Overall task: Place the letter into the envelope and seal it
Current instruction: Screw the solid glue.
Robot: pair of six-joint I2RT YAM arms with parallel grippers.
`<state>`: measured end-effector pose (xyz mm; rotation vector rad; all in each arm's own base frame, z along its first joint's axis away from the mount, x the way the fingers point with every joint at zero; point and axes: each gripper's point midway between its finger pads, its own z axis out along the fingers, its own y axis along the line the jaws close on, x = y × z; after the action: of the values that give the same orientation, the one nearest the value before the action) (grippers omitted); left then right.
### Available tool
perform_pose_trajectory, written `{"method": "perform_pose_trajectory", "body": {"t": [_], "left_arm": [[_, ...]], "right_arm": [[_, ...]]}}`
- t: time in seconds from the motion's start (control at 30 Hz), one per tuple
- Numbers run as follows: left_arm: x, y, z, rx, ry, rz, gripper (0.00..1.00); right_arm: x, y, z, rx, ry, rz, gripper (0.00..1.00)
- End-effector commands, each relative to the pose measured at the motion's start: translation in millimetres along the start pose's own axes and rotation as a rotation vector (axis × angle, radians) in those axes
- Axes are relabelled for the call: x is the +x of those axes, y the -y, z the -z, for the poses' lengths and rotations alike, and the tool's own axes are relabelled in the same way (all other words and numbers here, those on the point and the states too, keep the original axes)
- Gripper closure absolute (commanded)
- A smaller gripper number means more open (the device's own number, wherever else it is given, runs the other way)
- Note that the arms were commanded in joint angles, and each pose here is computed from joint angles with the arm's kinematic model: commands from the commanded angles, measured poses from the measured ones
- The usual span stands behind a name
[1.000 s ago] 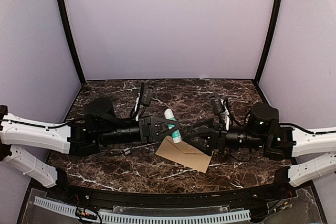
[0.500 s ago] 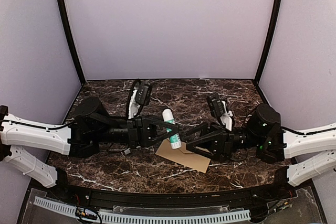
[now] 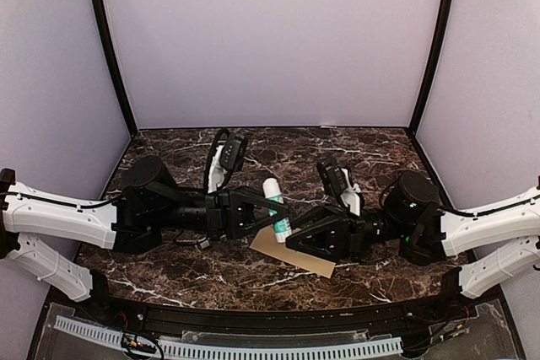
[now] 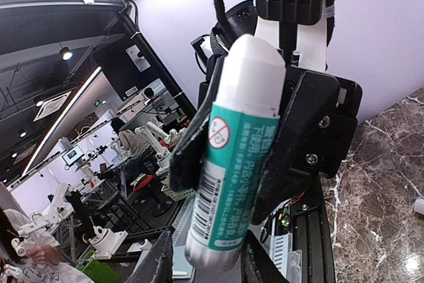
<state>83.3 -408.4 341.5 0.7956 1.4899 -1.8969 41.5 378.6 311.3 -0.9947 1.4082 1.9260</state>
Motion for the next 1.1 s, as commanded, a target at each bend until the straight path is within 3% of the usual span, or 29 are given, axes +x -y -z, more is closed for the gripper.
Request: {"method": "perform_pose_trajectory", "body": {"t": [0.0,0.2,0.47,0.8,1.07], "left_arm": [[-13.6,18.1,-2.5,0.059,0.031,-0.051,1.0],[-13.5,17.9,-2.0,0.054,0.029,-0.053,1.0],[-10.0,0.0,4.7,-0.061,0.026,-0.066,1.0],[2.9,-42.4,2.9,-0.317,-0.029,-0.085,1.0],[10.8,-86.1,8.1,-0.533,-0.013,-0.012,1.0]], "right_arm": [[-17.7,-21.5,-5.2,-0.083,0.051,0.04,0.7],[-18.2,-19.1,-5.4,-0.074,0.056,0.027,0.86],[-24.4,-5.1,1.1,0.039,0.088,0.019,0.93],[-33.6,49.9,4.8,0.413,0.021,0.038,0.93],[-44.2,109.9,8.8,0.784,-0.06,0.06,0.91]]}}
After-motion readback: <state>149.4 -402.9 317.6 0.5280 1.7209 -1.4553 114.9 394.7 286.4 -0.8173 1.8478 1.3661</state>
